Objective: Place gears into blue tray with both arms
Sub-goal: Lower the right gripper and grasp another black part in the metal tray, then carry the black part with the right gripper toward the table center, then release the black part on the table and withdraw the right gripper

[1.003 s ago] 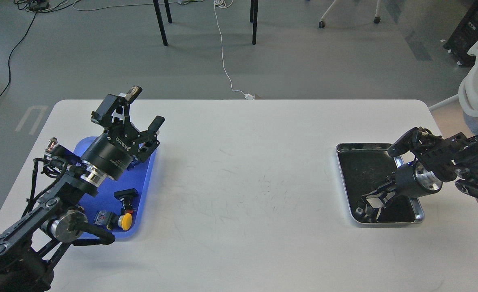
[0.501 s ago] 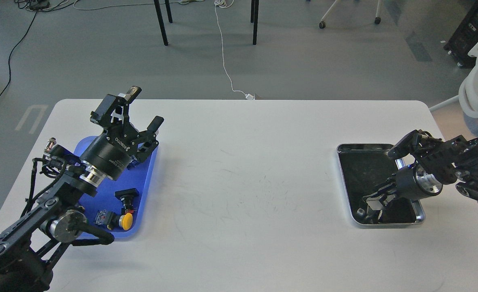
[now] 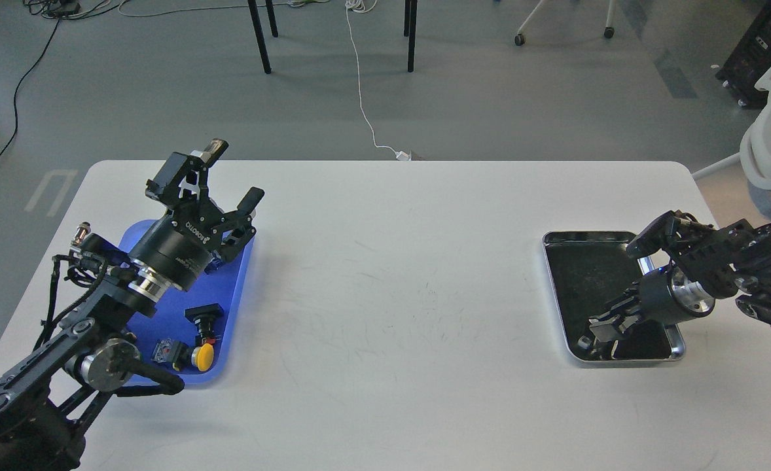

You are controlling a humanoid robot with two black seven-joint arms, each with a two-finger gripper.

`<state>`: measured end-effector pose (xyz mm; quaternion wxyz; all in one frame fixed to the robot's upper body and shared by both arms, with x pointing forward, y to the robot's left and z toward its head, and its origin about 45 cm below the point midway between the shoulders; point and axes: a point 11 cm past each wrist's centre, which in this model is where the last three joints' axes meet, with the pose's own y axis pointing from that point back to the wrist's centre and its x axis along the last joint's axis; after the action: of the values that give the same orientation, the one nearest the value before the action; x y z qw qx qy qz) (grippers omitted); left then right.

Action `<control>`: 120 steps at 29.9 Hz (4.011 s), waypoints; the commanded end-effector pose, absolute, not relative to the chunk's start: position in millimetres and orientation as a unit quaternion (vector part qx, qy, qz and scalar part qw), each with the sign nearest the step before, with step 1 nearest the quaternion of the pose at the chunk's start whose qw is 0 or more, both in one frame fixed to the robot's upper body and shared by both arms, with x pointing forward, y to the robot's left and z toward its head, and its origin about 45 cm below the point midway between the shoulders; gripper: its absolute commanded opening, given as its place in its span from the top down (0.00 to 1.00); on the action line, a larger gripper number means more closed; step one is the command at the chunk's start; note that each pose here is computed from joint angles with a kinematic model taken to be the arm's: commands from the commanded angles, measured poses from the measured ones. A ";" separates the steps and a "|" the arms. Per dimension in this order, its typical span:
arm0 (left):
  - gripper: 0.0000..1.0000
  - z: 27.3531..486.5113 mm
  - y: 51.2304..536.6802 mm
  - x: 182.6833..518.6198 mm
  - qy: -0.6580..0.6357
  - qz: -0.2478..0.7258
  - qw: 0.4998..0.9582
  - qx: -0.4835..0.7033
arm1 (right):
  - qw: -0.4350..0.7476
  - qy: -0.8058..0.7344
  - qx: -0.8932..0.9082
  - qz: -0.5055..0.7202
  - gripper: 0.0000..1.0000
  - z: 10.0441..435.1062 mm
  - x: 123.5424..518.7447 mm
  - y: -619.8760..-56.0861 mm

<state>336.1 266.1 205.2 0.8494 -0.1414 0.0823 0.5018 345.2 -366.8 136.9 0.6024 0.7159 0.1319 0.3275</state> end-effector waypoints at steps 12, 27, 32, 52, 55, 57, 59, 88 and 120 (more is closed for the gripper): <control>0.02 205.1 266.0 336.2 0.082 0.502 0.850 -0.140 | 0.602 0.129 0.715 0.331 0.70 140.8 348.3 -365.9; 0.02 204.8 265.6 335.9 0.083 0.501 0.850 -0.140 | 0.594 0.123 0.714 0.349 0.80 157.0 358.5 -356.4; 0.02 204.9 266.6 336.0 0.082 0.502 0.850 -0.139 | 0.582 0.112 0.710 0.379 0.80 190.0 373.6 -343.2; 0.02 203.2 266.5 334.8 0.084 0.502 0.850 -0.138 | 0.472 0.167 0.739 0.451 0.79 195.4 399.9 -158.2; 0.02 198.4 267.7 331.3 0.088 0.505 0.848 -0.134 | 0.470 0.183 0.729 0.463 0.79 180.6 398.7 -137.2; 0.02 198.2 268.2 331.1 0.089 0.505 0.848 -0.134 | 0.460 0.182 0.735 0.463 0.79 169.0 395.7 -120.0; 0.02 195.7 269.4 329.2 0.091 0.507 0.847 -0.132 | 0.447 0.182 0.742 0.466 0.79 160.9 391.1 -100.6; 0.02 193.5 271.0 327.4 0.093 0.509 0.846 -0.130 | 0.444 0.181 0.753 0.451 0.61 129.5 376.3 -103.8; 0.02 207.4 257.6 327.2 -0.015 0.449 0.891 -0.071 | 0.227 -0.382 0.886 0.132 0.03 214.7 426.9 -287.6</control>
<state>328.8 269.3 202.1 0.8698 -0.0923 0.0310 0.4837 429.9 -261.5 220.9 0.2880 0.8881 -0.2955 0.2026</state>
